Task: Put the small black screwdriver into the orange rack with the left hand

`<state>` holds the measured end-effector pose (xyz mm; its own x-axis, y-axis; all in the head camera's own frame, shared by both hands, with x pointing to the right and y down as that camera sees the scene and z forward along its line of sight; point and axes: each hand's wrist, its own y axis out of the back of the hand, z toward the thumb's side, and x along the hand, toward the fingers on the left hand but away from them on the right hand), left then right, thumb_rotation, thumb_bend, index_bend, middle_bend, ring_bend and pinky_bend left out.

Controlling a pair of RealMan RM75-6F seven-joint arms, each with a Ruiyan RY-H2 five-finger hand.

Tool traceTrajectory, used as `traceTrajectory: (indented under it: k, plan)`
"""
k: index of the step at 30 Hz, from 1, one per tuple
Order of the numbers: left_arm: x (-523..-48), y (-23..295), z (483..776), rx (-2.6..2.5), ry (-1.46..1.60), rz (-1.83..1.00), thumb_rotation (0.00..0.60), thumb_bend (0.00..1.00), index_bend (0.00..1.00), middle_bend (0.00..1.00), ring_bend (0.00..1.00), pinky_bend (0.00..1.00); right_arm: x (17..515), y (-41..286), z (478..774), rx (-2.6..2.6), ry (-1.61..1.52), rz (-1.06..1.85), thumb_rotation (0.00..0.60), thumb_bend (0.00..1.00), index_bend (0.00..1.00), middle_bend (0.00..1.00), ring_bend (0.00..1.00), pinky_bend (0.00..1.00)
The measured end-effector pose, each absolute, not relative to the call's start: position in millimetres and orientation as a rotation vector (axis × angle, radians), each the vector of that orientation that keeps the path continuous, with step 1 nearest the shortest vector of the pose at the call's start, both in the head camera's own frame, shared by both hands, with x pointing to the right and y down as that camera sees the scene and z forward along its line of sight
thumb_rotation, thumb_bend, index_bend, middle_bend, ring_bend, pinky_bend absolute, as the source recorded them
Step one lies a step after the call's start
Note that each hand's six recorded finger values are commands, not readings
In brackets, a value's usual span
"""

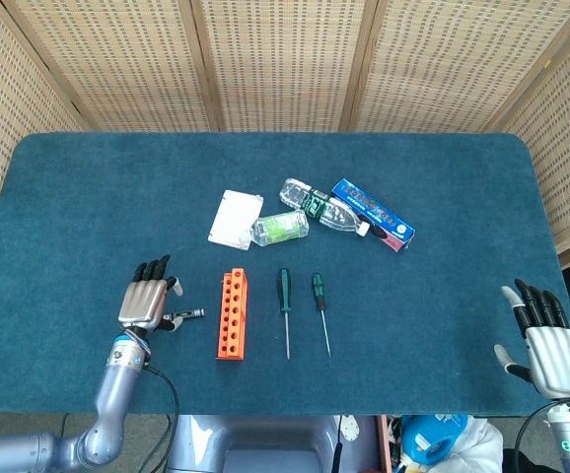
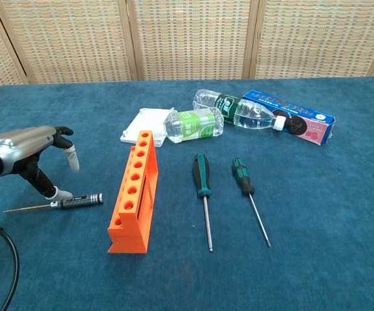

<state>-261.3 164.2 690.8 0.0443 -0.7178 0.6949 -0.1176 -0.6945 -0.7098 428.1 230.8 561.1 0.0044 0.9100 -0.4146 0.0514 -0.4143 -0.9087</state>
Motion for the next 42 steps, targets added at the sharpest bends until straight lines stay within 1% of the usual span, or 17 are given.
traceTrajectory:
  k: [14, 37, 42]
  plan:
    - [-238.2, 171.7, 709.0, -1.909, 0.808, -1.69, 0.6, 0.22, 0.45, 0.0, 0.0, 0.0, 426.0, 231.0, 561.8, -1.572, -1.019, 1.485, 0.6, 0.28, 0.06, 0.0, 0.0, 0.0]
    - [-224.8, 169.4, 724.2, -1.886, 0.778, -1.703, 0.6, 0.23, 0.5, 0.0, 0.0, 0.0, 427.2, 230.3, 560.1, -1.582, -1.034, 1.474, 0.6, 0.28, 0.06, 0.0, 0.0, 0.0]
    - [-224.7, 169.2, 726.3, -1.88, 0.774, -1.712, 0.6, 0.25, 0.52, 0.0, 0.0, 0.0, 427.4, 230.2, 559.3, -1.582, -1.037, 1.471, 0.6, 0.28, 0.06, 0.0, 0.0, 0.0]
